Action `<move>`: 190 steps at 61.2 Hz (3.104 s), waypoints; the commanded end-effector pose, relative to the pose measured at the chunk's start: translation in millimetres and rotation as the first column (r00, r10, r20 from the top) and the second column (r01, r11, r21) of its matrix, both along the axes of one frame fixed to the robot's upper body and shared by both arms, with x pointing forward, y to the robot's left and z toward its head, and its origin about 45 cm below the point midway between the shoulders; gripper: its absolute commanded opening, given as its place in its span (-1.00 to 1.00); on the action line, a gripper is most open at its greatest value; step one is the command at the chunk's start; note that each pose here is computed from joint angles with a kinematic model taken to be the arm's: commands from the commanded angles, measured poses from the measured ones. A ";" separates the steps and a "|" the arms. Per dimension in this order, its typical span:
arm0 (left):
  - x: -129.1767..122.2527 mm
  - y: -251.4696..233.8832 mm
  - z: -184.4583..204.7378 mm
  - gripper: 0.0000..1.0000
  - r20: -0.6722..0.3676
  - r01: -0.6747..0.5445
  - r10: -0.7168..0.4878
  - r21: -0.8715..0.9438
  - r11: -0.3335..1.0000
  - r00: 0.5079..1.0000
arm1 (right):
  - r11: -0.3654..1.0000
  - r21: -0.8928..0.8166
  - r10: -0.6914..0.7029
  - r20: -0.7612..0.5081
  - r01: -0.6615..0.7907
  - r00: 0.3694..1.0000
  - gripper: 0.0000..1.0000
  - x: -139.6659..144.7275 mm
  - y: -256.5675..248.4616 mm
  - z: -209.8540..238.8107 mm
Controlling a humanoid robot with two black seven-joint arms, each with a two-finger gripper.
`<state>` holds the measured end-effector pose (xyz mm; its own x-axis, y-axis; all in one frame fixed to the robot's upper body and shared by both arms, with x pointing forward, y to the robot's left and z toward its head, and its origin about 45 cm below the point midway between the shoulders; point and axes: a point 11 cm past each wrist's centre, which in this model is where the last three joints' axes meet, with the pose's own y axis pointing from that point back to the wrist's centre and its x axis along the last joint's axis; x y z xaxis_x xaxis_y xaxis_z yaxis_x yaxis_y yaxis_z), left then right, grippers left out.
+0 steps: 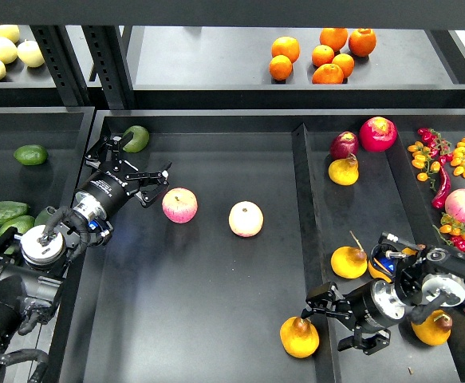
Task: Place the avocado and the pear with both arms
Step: 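Lower the right gripper around the yellow pear and close it, then lift the pear and set it among the other yellow pears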
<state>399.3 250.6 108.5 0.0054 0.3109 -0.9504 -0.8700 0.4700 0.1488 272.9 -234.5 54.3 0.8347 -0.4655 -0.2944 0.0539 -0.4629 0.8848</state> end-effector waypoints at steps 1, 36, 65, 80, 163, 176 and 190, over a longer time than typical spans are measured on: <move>0.3 0.1 0.6 0.99 0.002 -0.001 0.001 -0.001 1.000 1.000 | 1.000 0.001 -0.002 -0.001 0.002 1.000 1.00 1.6 4.3 -2.4; 0.9 -0.6 2.4 0.99 0.008 0.002 -0.002 0.000 1.000 1.000 | 1.000 -0.004 0.008 -0.003 -0.008 1.000 0.89 1.0 12.3 -9.2; 1.0 -0.8 3.1 0.99 0.011 0.002 -0.002 -0.001 1.000 1.000 | 1.000 -0.004 0.004 -0.005 -0.004 1.000 0.77 3.1 18.2 -13.1; -0.9 -0.6 1.5 0.99 0.007 0.002 -0.002 -0.001 1.000 1.000 | 1.000 -0.011 -0.004 -0.004 0.004 1.000 0.68 4.9 17.1 -15.1; -6.0 0.8 -4.5 0.99 -0.006 0.000 0.000 0.001 1.000 1.000 | 0.998 0.047 -0.045 0.012 0.045 0.999 -0.92 15.9 30.5 -7.0; -8.6 1.6 -7.6 0.99 -0.013 -0.002 0.002 0.001 1.000 1.000 | 0.992 0.098 -0.084 0.037 0.080 0.996 -0.92 30.4 36.9 6.6; -9.1 1.8 -8.2 0.99 -0.015 -0.002 0.002 0.001 1.000 1.000 | 0.980 0.149 -0.151 0.101 0.135 0.983 -0.92 69.6 28.5 47.6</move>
